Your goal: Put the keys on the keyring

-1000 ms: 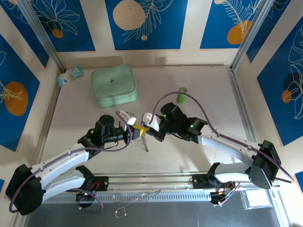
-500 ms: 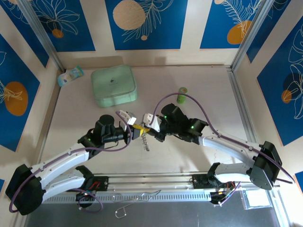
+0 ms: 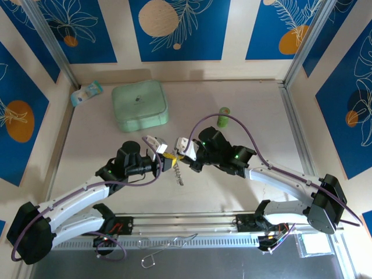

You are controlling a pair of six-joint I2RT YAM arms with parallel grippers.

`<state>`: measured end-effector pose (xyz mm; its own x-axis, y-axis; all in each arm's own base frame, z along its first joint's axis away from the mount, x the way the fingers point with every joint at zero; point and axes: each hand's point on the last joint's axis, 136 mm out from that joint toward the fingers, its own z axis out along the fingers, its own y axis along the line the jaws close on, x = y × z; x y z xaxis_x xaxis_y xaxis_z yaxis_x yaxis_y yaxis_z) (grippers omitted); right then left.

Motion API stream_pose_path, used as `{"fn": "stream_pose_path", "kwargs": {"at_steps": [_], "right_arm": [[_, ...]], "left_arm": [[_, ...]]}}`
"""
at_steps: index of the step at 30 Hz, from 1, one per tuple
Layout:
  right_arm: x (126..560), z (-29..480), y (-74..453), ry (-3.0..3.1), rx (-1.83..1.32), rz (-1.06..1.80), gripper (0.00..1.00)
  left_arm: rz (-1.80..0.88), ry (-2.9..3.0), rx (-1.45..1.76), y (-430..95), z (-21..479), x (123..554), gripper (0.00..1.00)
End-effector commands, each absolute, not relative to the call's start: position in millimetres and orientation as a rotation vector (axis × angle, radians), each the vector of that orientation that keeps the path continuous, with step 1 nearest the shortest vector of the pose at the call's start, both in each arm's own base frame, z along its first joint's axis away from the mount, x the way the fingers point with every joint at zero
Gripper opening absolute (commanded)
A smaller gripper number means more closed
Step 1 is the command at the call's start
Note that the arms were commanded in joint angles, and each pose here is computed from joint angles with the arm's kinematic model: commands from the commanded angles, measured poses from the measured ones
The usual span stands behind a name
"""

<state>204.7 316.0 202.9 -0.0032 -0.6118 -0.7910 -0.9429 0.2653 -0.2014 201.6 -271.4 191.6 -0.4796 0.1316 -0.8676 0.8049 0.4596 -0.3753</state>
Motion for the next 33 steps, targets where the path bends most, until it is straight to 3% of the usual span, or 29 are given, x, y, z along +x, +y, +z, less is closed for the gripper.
{"fn": "stream_pose_path", "kwargs": {"at_steps": [1,33], "right_arm": [[202.3,202.7,319.6,1.685,-1.451,0.507,0.00],[197.9,196.3,319.6,1.711,-1.458,0.542,0.00]], "left_arm": [[-1.088,1.784,0.804,-280.0,225.5,201.2,0.00],[-1.090,1.780,0.804,-280.1,226.2,201.0,0.00]]}}
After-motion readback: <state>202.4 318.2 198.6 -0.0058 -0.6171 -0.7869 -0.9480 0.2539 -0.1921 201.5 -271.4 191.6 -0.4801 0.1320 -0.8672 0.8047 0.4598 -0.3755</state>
